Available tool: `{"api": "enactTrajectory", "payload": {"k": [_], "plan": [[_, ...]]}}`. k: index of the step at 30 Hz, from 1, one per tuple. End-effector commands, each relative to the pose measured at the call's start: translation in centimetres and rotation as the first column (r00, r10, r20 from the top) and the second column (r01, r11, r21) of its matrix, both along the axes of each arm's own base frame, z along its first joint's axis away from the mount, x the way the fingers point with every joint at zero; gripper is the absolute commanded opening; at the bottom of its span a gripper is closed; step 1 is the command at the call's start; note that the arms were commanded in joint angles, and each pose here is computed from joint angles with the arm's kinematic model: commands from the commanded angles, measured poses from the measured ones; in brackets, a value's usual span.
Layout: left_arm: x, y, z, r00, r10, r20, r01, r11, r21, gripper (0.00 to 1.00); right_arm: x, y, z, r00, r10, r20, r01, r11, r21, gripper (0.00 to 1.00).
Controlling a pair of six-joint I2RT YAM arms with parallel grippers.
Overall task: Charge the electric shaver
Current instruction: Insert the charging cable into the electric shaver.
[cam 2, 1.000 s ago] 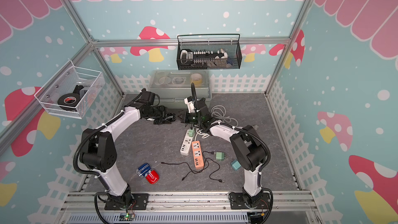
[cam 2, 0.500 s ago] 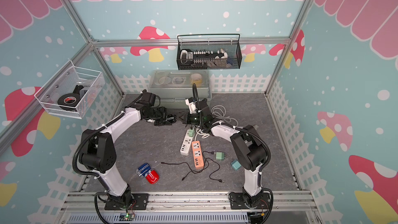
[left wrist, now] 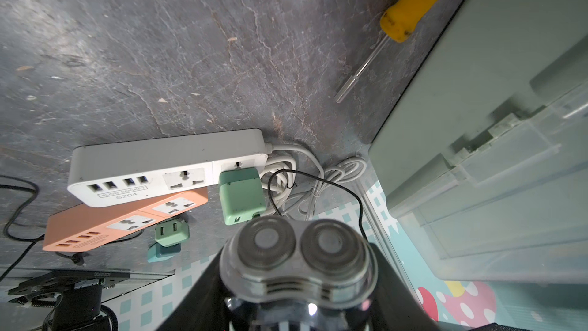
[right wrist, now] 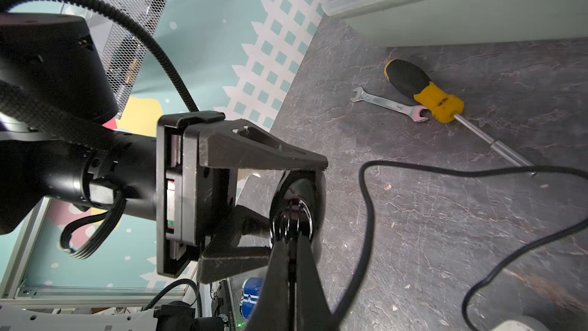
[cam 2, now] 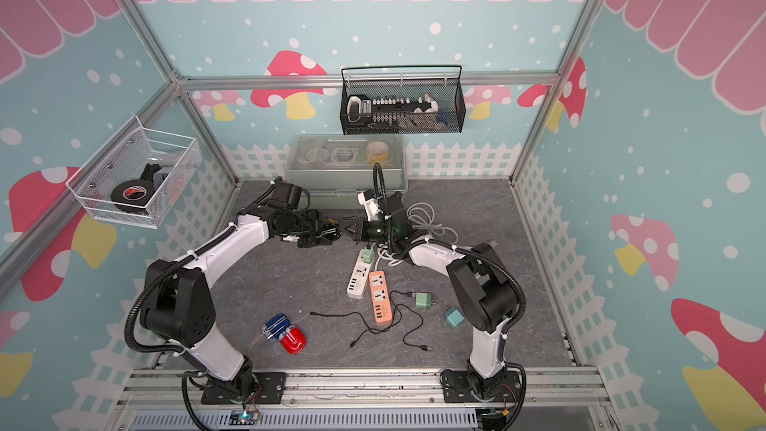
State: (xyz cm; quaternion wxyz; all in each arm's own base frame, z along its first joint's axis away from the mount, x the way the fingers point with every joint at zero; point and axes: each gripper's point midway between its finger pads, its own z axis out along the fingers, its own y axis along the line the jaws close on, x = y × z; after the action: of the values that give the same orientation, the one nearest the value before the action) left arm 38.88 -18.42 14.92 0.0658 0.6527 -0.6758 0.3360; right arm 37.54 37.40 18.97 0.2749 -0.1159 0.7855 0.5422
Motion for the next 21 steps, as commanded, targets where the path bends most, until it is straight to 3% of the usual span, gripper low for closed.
{"api": "enactTrajectory", "payload": {"k": [1, 13, 19, 21], "plan": [[-0.7, -2.2, 3.5, 0.997, -0.042, 0.069, 0.049, 0.994, -0.098, 0.00, -1.0, -0.2, -0.3, 1.000, 0.017, -0.011, -0.017, 1.000, -0.011, 0.00], [-0.1, -3.3, 4.6, 0.993, -0.069, 0.097, 0.080, 0.990, -0.115, 0.00, -0.8, 0.2, -1.3, 0.999, 0.014, -0.035, -0.016, 0.999, -0.034, 0.01], [0.1, -1.9, 3.2, 0.996, -0.035, 0.078, 0.041, 0.997, -0.071, 0.00, -0.9, 0.1, 0.1, 0.996, -0.010, -0.083, 0.010, 1.000, 0.000, 0.43], [0.5, -1.1, 2.1, 0.998, -0.013, 0.064, 0.017, 0.998, -0.054, 0.00, -1.3, -0.2, 0.5, 0.992, -0.019, -0.123, 0.019, 1.000, -0.002, 0.64]]}}
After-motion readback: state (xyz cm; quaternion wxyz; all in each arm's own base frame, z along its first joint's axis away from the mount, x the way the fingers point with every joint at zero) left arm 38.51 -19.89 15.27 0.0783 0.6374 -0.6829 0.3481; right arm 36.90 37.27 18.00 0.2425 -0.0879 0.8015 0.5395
